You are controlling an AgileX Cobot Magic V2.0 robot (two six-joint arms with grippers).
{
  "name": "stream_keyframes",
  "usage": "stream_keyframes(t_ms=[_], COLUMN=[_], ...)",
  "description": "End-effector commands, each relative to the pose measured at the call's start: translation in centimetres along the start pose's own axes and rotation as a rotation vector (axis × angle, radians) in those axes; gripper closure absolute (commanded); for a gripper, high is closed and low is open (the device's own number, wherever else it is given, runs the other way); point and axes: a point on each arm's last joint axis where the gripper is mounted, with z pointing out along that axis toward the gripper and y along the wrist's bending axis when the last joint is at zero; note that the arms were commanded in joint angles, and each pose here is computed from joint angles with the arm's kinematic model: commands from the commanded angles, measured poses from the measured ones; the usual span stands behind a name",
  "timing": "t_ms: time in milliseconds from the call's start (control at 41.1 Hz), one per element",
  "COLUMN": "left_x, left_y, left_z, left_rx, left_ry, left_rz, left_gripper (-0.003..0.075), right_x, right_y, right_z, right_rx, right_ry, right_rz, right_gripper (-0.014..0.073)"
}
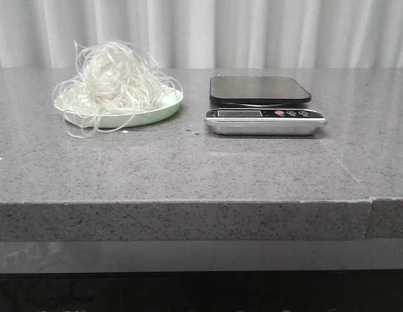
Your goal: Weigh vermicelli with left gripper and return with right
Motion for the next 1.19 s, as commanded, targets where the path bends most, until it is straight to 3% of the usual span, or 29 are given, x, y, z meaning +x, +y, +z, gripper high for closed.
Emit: stream_keyframes(t_ms=[0, 877, 999, 1169], left_x=[-0.6, -0.7, -2.4, -7.3], left_y=[0.0, 0.0, 0.0, 0.1], left_z=[-0.2, -0.2, -0.4, -1.3], left_rx=[-0.001, -0.002, -0.003, -0.002], left_ry=[-0.089, -0.104, -0.218, -0.320], left_rz=[-0.017, -0.017, -0.019, -0.019], left_gripper=[0.0579, 0.0579, 0.0579, 0.0579], right_x=[-1.2, -1.4, -2.6, -7.3], right_y=[0.0, 0.0, 0.1, 0.4], right_z=[-0.2, -0.2, -0.4, -1.4], right_rx=[0.004, 0.004, 0.000, -0.007], right_ry=[-0.110, -0.132, -0.149, -0.187], right_rz=[-0.007, -0.006, -0.005, -0.006], right_gripper=[0.0436, 0.0436, 0.0436, 0.0436])
